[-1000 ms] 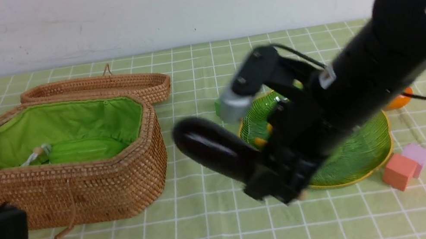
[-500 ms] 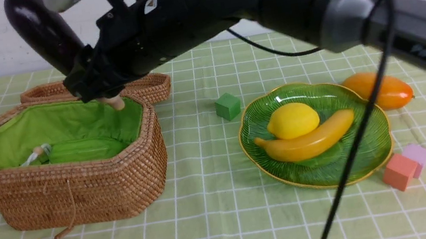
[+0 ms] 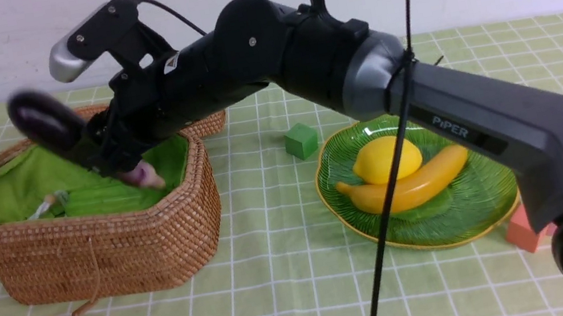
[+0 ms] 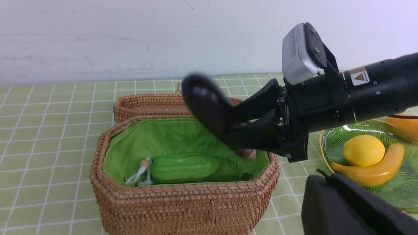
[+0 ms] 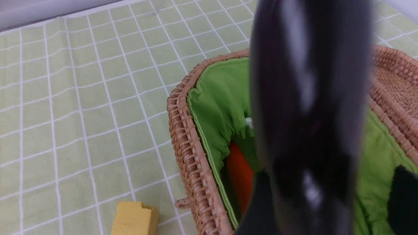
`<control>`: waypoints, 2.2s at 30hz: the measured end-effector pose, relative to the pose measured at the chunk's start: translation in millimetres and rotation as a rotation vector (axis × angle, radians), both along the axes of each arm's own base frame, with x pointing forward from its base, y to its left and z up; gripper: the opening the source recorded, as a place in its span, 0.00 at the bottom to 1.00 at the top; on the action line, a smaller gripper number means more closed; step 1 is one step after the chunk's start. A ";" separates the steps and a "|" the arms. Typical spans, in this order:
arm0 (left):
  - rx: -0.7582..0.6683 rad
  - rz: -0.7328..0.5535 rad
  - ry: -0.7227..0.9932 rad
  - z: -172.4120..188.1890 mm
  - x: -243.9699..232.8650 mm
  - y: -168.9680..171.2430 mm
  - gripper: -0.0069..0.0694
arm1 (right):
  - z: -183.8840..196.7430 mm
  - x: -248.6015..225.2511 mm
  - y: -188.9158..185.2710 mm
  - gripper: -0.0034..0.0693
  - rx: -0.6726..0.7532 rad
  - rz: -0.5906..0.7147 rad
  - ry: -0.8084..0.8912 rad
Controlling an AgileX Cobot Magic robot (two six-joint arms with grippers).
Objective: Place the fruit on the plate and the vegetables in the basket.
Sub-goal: Grab an eggplant with your right arm and place it in the basket on the left, then use the right arm to grab a mango and put it into the right plate
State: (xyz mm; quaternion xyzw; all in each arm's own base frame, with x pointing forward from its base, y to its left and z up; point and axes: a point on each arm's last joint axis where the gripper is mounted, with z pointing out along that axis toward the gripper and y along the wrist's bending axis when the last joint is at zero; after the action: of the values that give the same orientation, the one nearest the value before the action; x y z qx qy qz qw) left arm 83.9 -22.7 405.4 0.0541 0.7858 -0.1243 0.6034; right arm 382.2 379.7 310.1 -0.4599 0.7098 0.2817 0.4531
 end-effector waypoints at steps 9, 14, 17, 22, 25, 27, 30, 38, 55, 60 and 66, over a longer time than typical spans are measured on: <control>0.003 -0.043 0.022 -1.6 -1.7 -3.5 0.07 | 74.3 -38.7 -42.6 0.89 -0.128 -0.013 0.046; 0.041 -0.185 0.075 -7.1 -7.7 -13.9 0.07 | 122.6 -55.5 -107.4 0.56 -0.285 -0.197 0.084; 0.037 -0.264 0.105 -9.3 -11.9 -19.9 0.07 | 134.6 -53.6 -138.9 0.38 -0.345 -0.290 0.078; 0.035 -0.437 0.134 -11.3 -21.6 -32.0 0.08 | 140.9 -28.5 -199.4 0.05 -0.366 -0.475 0.104; 0.034 -0.513 0.134 -11.1 -26.0 -36.8 0.08 | 124.5 -8.9 -247.9 0.03 -0.396 -0.613 0.192; 0.032 -0.534 0.134 -11.0 -27.4 -38.2 0.08 | 109.9 2.3 -278.5 0.03 -0.424 -0.684 0.250; 0.029 -0.547 0.134 -10.8 -28.2 -39.0 0.08 | 80.8 20.6 -324.3 0.07 -0.480 -0.758 0.337; 0.009 -0.549 0.110 -8.2 -27.7 -39.9 0.09 | -3.6 67.4 -385.6 0.51 -0.492 -0.735 0.535; -0.078 -0.534 -0.030 6.1 -23.9 -41.5 0.10 | -60.1 97.5 -399.1 0.89 -0.551 -0.628 0.467; -0.101 -0.529 -0.071 10.2 -23.0 -41.6 0.10 | -78.5 105.3 -398.4 0.88 -0.539 -0.622 0.476; -0.101 -0.529 -0.072 10.3 -23.0 -41.6 0.11 | -97.4 112.6 -396.5 0.88 -0.514 -0.609 0.486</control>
State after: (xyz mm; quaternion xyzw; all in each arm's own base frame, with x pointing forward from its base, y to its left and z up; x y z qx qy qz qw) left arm 60.9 -64.3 415.8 0.2316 0.7152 -0.3148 0.5794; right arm 494.8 -16.8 212.7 -0.2488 0.9448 0.0502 0.2071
